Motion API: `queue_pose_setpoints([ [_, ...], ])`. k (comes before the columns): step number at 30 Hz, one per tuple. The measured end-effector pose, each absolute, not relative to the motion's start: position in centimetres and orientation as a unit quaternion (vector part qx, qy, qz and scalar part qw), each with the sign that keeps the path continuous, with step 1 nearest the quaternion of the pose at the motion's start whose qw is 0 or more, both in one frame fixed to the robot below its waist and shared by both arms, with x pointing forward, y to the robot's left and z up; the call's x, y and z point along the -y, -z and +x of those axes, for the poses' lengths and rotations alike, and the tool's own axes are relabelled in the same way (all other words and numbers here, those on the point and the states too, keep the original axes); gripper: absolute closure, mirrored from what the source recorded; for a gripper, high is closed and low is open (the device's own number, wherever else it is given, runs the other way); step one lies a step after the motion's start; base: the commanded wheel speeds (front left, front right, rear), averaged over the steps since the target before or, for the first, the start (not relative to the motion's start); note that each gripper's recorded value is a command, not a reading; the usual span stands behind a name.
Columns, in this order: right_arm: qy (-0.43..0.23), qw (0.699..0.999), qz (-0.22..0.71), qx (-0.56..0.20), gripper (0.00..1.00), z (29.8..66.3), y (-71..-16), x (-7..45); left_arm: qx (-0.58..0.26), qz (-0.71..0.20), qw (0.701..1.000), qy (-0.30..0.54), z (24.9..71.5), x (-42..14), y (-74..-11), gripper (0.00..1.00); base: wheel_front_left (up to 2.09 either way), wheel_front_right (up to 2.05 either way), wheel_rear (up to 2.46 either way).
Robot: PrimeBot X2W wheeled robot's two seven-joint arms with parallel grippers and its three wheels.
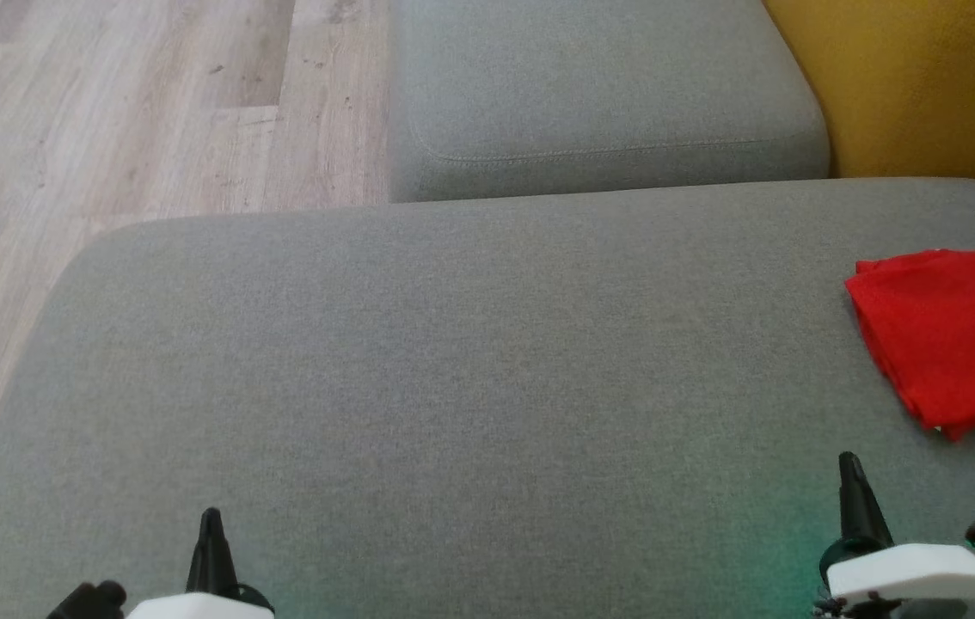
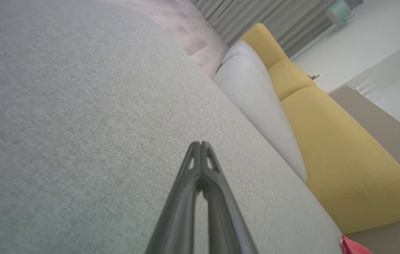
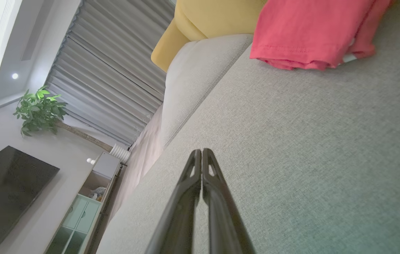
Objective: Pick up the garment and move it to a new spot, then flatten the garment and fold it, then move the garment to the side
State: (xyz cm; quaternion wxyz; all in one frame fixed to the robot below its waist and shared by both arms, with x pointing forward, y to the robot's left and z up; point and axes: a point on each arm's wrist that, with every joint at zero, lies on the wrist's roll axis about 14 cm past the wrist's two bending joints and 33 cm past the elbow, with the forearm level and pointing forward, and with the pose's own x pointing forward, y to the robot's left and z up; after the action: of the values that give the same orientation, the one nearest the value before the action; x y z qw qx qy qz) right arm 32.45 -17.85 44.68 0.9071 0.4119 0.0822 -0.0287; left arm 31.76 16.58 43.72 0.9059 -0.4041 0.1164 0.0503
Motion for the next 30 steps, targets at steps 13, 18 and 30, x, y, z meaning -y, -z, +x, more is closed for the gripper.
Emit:
queue_pose_setpoints([
  [13, 0.041, 0.871, 0.485, -0.071, 1.0, 33.8, -45.4, 18.6, -0.111, -0.48, 0.869, -0.048, 33.1, -16.8, -44.3, 1.0, 0.0, 0.0, 0.0],
  [18, 0.046, 0.855, 0.511, -0.074, 1.0, 33.8, -45.2, 18.8, -0.11, -0.506, 0.854, -0.05, 33.3, -17.0, -44.3, 1.0, 0.0, 0.0, 0.0],
  [30, 0.051, 0.818, 0.57, -0.058, 1.0, 35.0, -46.0, 19.5, -0.095, -0.567, 0.817, -0.047, 34.6, -17.5, -45.2, 1.0, 0.0, 0.0, 0.0],
])
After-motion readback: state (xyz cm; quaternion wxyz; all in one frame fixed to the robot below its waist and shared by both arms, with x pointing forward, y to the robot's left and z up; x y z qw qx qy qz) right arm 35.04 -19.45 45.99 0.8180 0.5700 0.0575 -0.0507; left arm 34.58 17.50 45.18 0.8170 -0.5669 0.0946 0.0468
